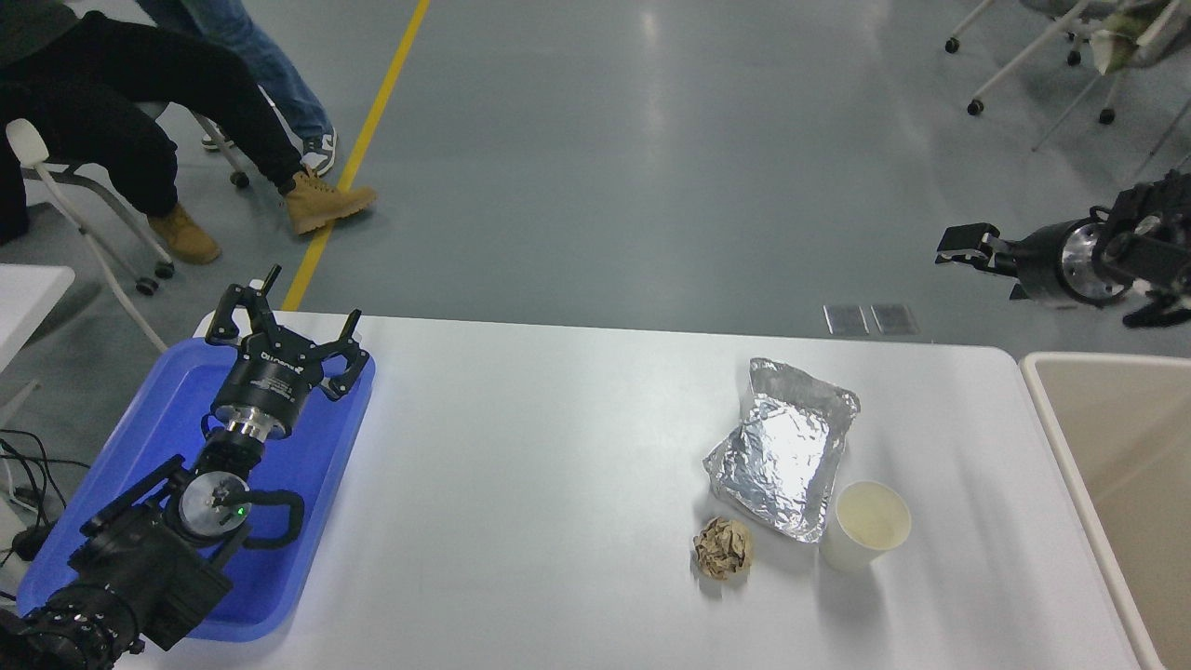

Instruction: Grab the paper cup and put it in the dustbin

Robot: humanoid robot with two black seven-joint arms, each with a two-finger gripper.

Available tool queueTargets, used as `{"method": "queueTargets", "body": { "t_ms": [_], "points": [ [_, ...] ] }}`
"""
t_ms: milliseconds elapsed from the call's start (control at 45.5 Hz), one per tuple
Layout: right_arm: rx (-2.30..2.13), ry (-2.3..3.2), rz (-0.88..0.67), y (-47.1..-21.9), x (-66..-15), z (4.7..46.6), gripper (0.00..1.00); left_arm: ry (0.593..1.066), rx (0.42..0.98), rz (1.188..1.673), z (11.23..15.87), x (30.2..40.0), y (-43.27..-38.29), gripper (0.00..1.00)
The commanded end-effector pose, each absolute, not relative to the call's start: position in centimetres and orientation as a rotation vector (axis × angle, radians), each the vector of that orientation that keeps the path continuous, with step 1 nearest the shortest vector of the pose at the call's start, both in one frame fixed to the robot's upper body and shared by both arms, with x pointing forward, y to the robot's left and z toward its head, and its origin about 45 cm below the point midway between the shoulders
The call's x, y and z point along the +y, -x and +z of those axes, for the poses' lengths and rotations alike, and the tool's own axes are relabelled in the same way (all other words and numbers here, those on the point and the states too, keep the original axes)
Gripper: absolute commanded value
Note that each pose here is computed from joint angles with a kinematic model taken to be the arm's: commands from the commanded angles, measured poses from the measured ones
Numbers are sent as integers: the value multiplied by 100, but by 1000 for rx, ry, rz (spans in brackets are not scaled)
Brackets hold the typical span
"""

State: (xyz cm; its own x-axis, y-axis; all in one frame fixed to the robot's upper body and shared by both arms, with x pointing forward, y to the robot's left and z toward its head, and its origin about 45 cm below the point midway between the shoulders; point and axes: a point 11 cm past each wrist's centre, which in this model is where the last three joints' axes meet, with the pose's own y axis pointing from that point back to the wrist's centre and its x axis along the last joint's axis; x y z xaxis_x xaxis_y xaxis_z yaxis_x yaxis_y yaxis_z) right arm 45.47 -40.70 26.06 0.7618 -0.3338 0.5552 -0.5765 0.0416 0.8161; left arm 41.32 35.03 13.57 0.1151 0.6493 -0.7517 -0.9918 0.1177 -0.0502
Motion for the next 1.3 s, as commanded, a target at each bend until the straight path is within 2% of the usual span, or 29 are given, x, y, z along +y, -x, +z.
{"method": "queueTargets", "body": {
  "t_ms": [0,198,418,989,1275],
  "points": [
    [-555,-1557,160,-4375,-3848,2700,100,653,657,1336,1358,3503,-4132,100],
    [-411,-1604,84,-4111,-3596,2481,100,653,657,1336,1358,3503,-4132,100],
    [-281,-1602,74,-3896,-3438,2271,100,653,657,1336,1358,3503,-4132,100],
    [-143,-1577,-2,-3464,-3555,1944,100,652,657,1336,1356,3501,-4131,100],
    [-122,-1579,-15,-3279,-3550,1574,100,653,657,1336,1358,3503,-4132,100]
  ]
}}
